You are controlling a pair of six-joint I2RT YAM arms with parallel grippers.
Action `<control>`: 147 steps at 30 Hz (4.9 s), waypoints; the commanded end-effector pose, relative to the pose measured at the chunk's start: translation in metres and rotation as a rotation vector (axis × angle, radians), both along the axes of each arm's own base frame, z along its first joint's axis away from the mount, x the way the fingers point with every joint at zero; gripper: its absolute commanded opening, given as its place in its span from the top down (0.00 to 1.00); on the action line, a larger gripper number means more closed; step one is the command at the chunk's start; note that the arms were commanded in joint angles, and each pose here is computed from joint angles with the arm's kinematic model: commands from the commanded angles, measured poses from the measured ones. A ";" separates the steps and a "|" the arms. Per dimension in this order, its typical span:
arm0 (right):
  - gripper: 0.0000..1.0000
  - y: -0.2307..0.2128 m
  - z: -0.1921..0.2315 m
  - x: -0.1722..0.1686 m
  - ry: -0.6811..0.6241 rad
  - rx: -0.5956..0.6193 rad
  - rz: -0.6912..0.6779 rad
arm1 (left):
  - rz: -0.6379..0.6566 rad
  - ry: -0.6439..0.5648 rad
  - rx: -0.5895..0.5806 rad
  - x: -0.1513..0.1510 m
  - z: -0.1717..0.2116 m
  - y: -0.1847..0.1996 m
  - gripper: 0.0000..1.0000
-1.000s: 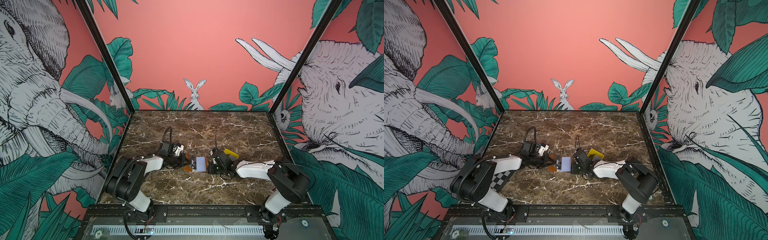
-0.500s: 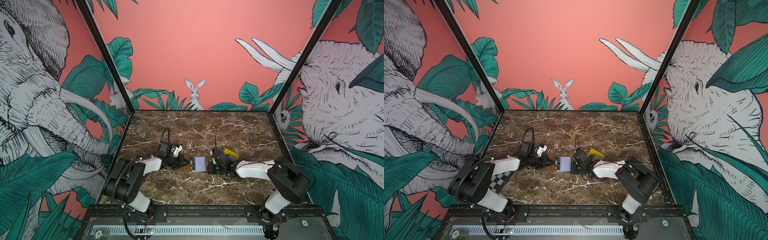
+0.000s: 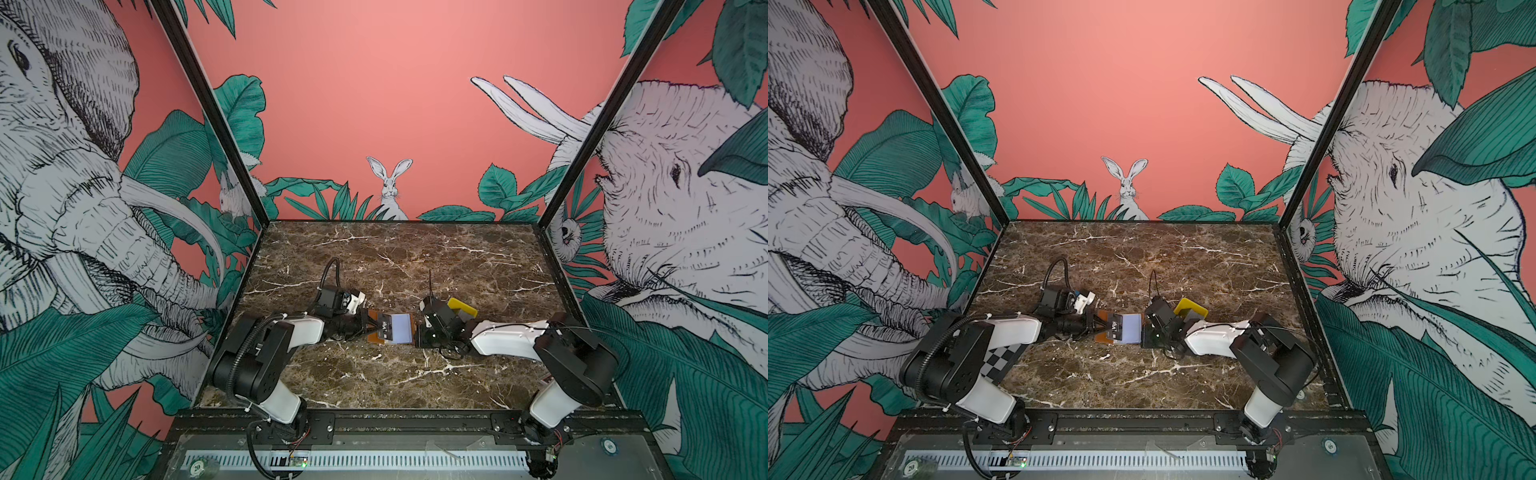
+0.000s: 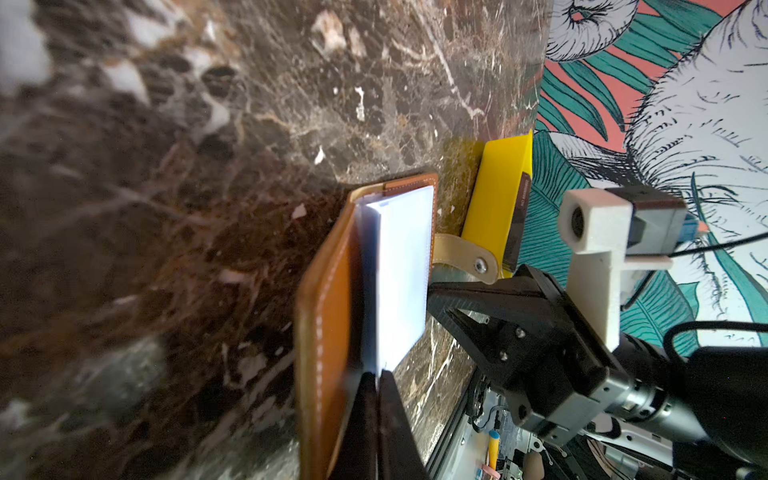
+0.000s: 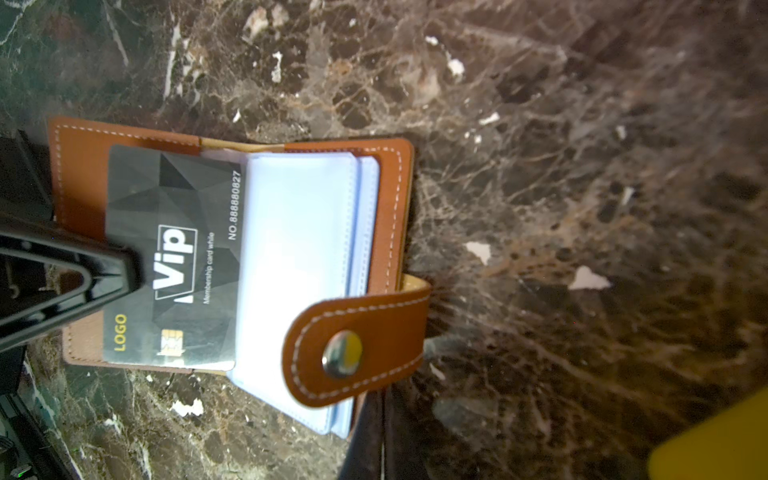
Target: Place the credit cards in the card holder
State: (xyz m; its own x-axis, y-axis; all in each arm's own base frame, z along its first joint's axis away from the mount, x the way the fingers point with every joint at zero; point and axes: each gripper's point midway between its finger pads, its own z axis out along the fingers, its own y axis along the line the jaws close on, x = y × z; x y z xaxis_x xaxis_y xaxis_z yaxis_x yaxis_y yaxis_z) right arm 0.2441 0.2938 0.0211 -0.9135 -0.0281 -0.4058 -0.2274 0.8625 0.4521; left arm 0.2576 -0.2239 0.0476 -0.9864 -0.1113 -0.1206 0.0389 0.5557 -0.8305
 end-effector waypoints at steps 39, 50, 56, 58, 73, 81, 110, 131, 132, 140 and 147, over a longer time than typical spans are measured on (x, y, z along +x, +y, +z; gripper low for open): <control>0.95 -0.007 -0.024 -0.005 0.044 -0.088 0.004 | -0.119 -0.083 0.149 0.010 -0.001 0.004 0.97; 0.95 -0.007 -0.026 -0.006 0.046 -0.089 0.005 | -0.130 -0.084 0.163 0.013 0.003 0.005 0.97; 0.96 -0.008 -0.026 -0.006 0.046 -0.092 0.003 | -0.128 -0.083 0.163 0.015 0.002 0.004 0.98; 0.96 -0.008 -0.026 -0.006 0.046 -0.091 0.003 | -0.122 -0.077 0.149 0.015 0.000 0.003 0.98; 0.96 -0.007 -0.026 -0.006 0.047 -0.088 0.002 | -0.105 -0.056 0.111 0.010 -0.009 -0.001 0.98; 0.96 -0.008 -0.026 -0.006 0.045 -0.088 -0.001 | -0.078 -0.008 0.049 0.006 -0.008 -0.007 0.98; 0.96 -0.011 -0.032 -0.006 0.051 -0.117 -0.004 | -0.030 0.126 0.198 0.000 -0.027 0.003 0.67; 0.96 -0.011 -0.032 -0.005 0.050 -0.149 0.008 | -0.010 0.077 0.455 0.005 -0.033 0.023 0.71; 0.96 -0.011 -0.032 -0.005 0.050 -0.150 0.006 | -0.011 0.072 0.480 0.004 -0.033 0.025 0.72; 0.96 -0.010 -0.032 -0.005 0.045 -0.154 0.010 | 0.015 0.053 0.589 0.004 -0.036 0.034 0.74; 0.96 -0.009 -0.032 -0.004 0.044 -0.151 0.012 | 0.029 0.030 0.636 0.007 -0.038 0.031 0.75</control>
State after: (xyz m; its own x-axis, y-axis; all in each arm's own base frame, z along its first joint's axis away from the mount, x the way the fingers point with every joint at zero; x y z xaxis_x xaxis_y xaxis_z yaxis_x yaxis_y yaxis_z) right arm 0.2554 0.3112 0.0211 -0.9005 -0.0487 -0.4321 -0.2571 0.8610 0.4388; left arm 0.2672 -0.2231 0.0251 -0.9887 -0.0170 -0.1492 0.0589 0.8702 -0.4891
